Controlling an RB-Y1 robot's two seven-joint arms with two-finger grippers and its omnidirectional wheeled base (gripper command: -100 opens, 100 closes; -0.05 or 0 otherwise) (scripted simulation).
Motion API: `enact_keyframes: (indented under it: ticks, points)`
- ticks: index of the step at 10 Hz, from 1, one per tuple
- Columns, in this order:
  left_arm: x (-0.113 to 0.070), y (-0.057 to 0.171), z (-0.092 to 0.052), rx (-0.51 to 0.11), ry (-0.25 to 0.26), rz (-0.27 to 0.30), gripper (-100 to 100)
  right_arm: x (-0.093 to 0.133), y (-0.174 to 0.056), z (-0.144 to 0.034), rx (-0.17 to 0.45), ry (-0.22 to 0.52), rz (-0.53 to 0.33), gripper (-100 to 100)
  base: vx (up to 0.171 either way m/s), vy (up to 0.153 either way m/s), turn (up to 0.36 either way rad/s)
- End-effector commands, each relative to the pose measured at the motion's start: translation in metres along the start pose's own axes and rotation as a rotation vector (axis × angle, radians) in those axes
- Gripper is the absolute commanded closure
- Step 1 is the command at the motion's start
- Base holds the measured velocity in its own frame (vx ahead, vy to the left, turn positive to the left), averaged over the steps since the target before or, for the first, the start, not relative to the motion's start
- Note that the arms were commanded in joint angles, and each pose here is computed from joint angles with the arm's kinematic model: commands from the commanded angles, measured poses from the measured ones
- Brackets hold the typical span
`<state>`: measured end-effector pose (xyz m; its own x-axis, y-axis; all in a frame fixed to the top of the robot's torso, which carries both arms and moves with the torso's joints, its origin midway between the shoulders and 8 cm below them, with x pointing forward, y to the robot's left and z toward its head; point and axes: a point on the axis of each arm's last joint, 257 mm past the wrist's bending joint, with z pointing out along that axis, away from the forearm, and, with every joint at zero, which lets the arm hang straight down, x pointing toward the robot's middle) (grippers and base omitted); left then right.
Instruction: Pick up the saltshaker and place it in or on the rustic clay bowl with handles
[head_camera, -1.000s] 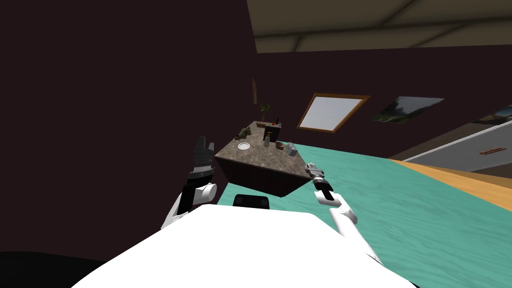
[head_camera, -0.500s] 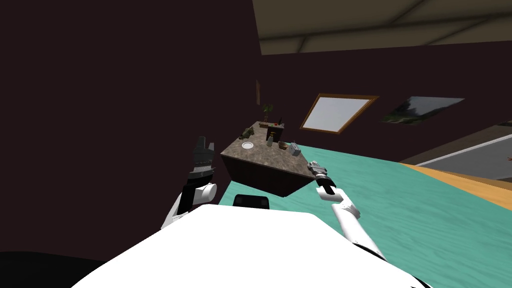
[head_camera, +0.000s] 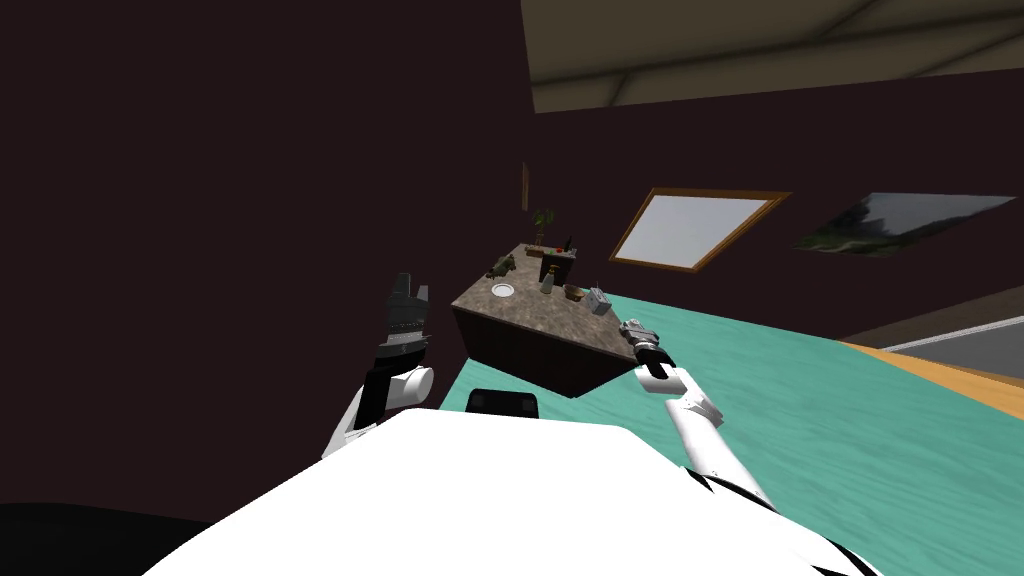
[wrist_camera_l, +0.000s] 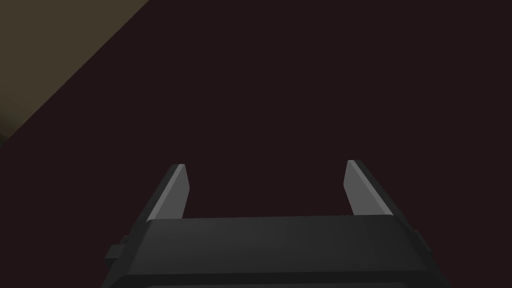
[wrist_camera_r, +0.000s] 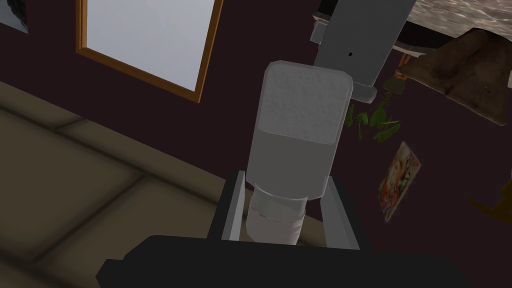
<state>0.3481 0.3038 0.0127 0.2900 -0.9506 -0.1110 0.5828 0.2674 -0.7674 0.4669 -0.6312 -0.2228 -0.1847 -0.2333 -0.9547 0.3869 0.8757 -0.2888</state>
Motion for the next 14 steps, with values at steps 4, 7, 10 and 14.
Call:
enact_keyframes:
  ticks: [4, 7, 10, 14]
  points:
    - [0.0, 0.0, 0.0, 0.0, 0.0, 0.0, 0, -0.006, -0.019, 0.008, 0.061, 0.04, 0.014, 100, -0.018, 0.015, 0.11]
    - [0.0, 0.0, 0.0, 0.0, 0.0, 0.0, 0, -0.013, -0.032, 0.015, 0.113, 0.062, 0.019, 100, -0.01, 0.002, 0.157]
    - [0.0, 0.0, 0.0, 0.0, 0.0, 0.0, 0, -0.014, -0.04, 0.017, 0.147, 0.076, 0.027, 100, -0.005, -0.011, 0.13]
    - [0.0, 0.0, 0.0, 0.0, 0.0, 0.0, 0, -0.017, -0.053, 0.02, 0.209, 0.094, 0.036, 100, -0.002, -0.027, 0.163]
